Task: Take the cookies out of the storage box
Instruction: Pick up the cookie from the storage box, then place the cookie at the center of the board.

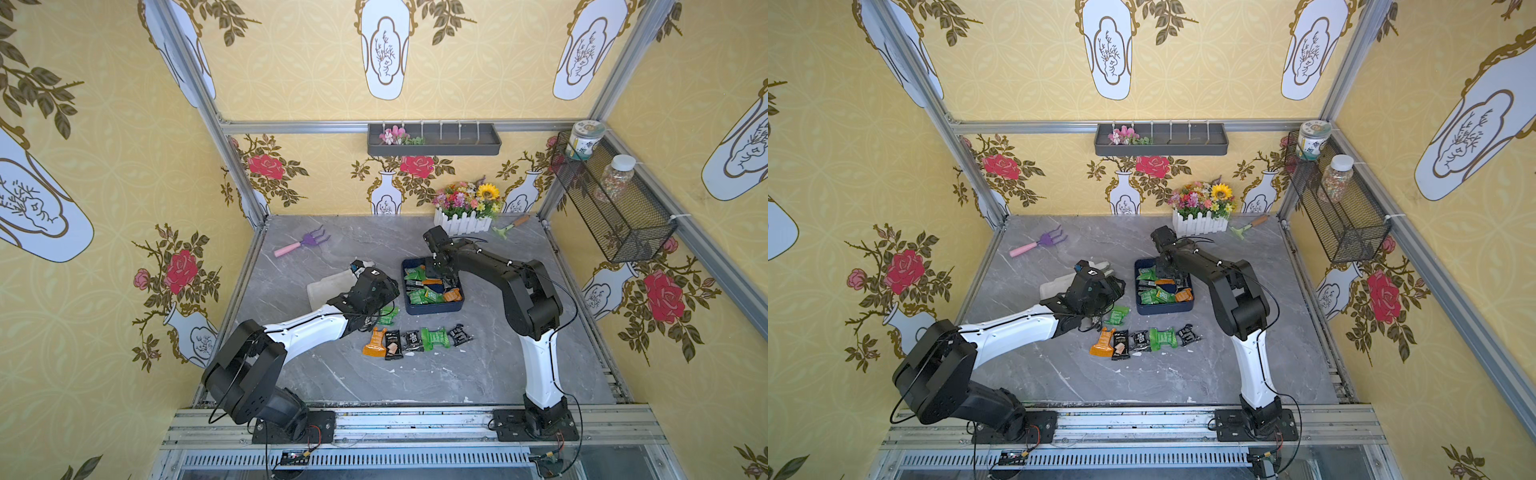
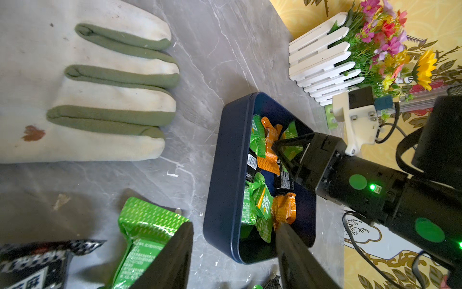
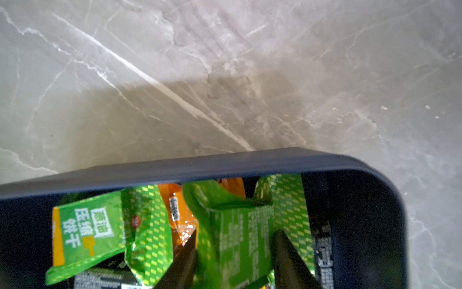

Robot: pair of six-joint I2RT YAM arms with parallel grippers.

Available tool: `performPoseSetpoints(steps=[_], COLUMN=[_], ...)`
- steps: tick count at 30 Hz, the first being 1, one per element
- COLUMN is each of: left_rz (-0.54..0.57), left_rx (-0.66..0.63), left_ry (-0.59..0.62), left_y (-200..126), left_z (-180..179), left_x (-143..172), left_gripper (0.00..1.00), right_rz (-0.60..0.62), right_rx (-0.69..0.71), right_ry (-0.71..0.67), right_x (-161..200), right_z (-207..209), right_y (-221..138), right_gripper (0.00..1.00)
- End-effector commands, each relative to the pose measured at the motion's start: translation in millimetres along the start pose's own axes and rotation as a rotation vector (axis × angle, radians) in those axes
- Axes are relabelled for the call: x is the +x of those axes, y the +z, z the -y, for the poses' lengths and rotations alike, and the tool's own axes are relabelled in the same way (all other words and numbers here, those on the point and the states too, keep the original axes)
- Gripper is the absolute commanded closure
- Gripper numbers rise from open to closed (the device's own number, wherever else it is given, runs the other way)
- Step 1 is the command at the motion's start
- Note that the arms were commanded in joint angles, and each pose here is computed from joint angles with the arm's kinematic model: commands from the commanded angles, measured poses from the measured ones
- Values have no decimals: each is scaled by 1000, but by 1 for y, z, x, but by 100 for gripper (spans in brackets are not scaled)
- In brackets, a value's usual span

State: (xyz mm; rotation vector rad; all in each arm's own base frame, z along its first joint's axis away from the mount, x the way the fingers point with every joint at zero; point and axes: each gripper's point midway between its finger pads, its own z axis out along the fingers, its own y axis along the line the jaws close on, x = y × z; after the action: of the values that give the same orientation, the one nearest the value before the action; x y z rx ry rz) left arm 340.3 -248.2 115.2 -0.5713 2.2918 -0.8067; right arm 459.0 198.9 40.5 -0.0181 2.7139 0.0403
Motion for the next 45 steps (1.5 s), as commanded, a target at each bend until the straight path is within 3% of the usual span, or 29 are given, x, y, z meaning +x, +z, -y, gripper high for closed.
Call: performPoseSetpoints(steps=[1,8,16,19,27,33,41,45], left_rz=[1,6,19,21,24,21,8,6], left_rx=[12,9,14,23,45,44,54,58], left_ry=[2,-3,-14,-27,-57,-62,-88,-91], left_y=[2,-1,-5,-6,-8,-7,-12,-14], left_z=[3,1,2,2,-1,-3,-7,-7], left_x=[-1,-1,-4,-5,-7,-8,-3,-3], left_gripper=[43,43,43,43,43,43,43,43], right_rz=[21,61,138,111,-118,-326,-460,-516], right_rx=[38,72,-5,-148,-468,-664,-776,-669], right_ry=[-34,-93,-121,-60,7,-25,-7,2], right_x=[-6,-13,-8,20,145,231,276,293], right_z=[6,7,-9,-15,-33,-64,-87,-73], right_y=[-13,-35,-102,-129,-182,-193,-173,-150], right_gripper=[67,83,87,88,88,86,85,84])
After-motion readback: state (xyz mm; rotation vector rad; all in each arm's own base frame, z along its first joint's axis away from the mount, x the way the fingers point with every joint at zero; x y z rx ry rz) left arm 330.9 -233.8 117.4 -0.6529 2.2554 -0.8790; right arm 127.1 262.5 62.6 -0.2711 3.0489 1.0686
